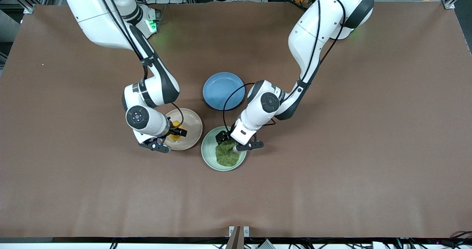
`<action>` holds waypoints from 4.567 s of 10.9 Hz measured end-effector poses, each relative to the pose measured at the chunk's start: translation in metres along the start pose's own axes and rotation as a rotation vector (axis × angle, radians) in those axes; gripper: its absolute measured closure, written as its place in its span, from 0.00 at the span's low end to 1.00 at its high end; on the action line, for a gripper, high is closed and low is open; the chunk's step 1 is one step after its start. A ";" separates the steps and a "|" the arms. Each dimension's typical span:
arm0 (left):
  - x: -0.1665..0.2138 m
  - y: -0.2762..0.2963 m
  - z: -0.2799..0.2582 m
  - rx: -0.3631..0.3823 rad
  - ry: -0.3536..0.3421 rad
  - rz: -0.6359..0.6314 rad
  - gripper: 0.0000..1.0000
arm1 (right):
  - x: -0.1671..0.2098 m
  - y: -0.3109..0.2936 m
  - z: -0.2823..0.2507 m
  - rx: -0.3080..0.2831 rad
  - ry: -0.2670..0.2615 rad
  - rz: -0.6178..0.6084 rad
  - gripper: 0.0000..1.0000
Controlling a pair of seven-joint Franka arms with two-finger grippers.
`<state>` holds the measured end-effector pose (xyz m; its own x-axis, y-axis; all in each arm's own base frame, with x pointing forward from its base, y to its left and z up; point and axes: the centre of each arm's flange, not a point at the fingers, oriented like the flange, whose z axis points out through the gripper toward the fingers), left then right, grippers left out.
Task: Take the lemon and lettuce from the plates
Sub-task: 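Lower and close the right gripper on the lemon while the left grips lettuce, then lift the lemon with the right gripper while the left gripper lifts lettuce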
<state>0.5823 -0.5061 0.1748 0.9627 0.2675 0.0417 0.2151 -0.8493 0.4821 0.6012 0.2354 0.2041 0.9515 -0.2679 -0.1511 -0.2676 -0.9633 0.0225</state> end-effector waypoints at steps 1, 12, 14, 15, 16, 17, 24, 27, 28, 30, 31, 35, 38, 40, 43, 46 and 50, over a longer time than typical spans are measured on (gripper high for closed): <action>0.000 0.000 0.000 -0.001 0.001 -0.004 0.00 | 0.000 0.000 0.000 0.000 -0.001 0.000 0.00; 0.005 -0.003 -0.001 0.004 0.009 -0.021 0.74 | -0.001 -0.003 -0.002 -0.010 0.015 -0.015 0.30; 0.005 -0.004 0.000 0.004 0.009 -0.021 0.94 | 0.000 -0.003 -0.003 -0.011 0.018 -0.015 0.30; 0.005 -0.004 0.000 0.005 0.009 -0.021 0.94 | 0.002 -0.002 -0.004 -0.009 0.021 -0.013 0.30; 0.005 -0.004 0.000 0.005 0.010 -0.022 0.98 | 0.004 -0.001 -0.007 -0.007 0.026 -0.010 0.30; 0.006 -0.004 0.000 0.005 0.011 -0.022 0.98 | 0.005 0.000 -0.012 -0.008 0.026 -0.008 0.30; 0.017 -0.005 -0.009 0.048 -0.027 -0.024 0.98 | 0.033 0.068 -0.078 -0.020 -0.034 -0.085 0.30; 0.026 -0.006 -0.025 0.115 -0.081 -0.023 0.98 | 0.040 0.094 -0.080 -0.020 -0.062 -0.180 0.30; 0.028 -0.006 -0.032 0.134 -0.104 -0.025 0.98 | 0.042 0.107 -0.079 -0.018 -0.071 -0.204 0.31; 0.038 -0.008 -0.050 0.159 -0.136 -0.038 0.98 | 0.047 0.145 -0.075 -0.009 -0.092 -0.249 0.31; 0.046 -0.011 -0.060 0.169 -0.146 -0.049 0.98 | 0.048 0.165 -0.071 -0.005 -0.105 -0.266 0.31; 0.069 -0.021 -0.098 0.217 -0.195 -0.081 0.98 | 0.044 0.204 -0.046 0.006 -0.120 -0.301 0.31; 0.081 -0.025 -0.122 0.243 -0.203 -0.089 0.98 | 0.042 0.244 -0.020 0.020 -0.112 -0.348 0.31; 0.092 -0.030 -0.138 0.251 -0.204 -0.093 0.98 | 0.049 0.292 -0.015 0.043 -0.114 -0.375 0.31; 0.115 -0.041 -0.173 0.269 -0.188 -0.074 0.98 | 0.050 0.302 -0.015 0.050 -0.114 -0.388 0.31; 0.121 -0.055 -0.198 0.404 -0.199 0.013 0.98 | 0.049 0.298 -0.014 0.051 -0.115 -0.394 0.31; 0.142 -0.095 -0.212 0.501 -0.250 0.093 0.98 | 0.048 0.298 -0.015 0.049 -0.116 -0.362 0.00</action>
<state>0.6631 -0.2905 0.3205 0.9778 0.1174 -0.1735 0.1209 -0.9926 0.0099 0.5699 -0.0646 0.2179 0.9630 0.0965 -0.2514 0.0734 -0.9923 -0.0999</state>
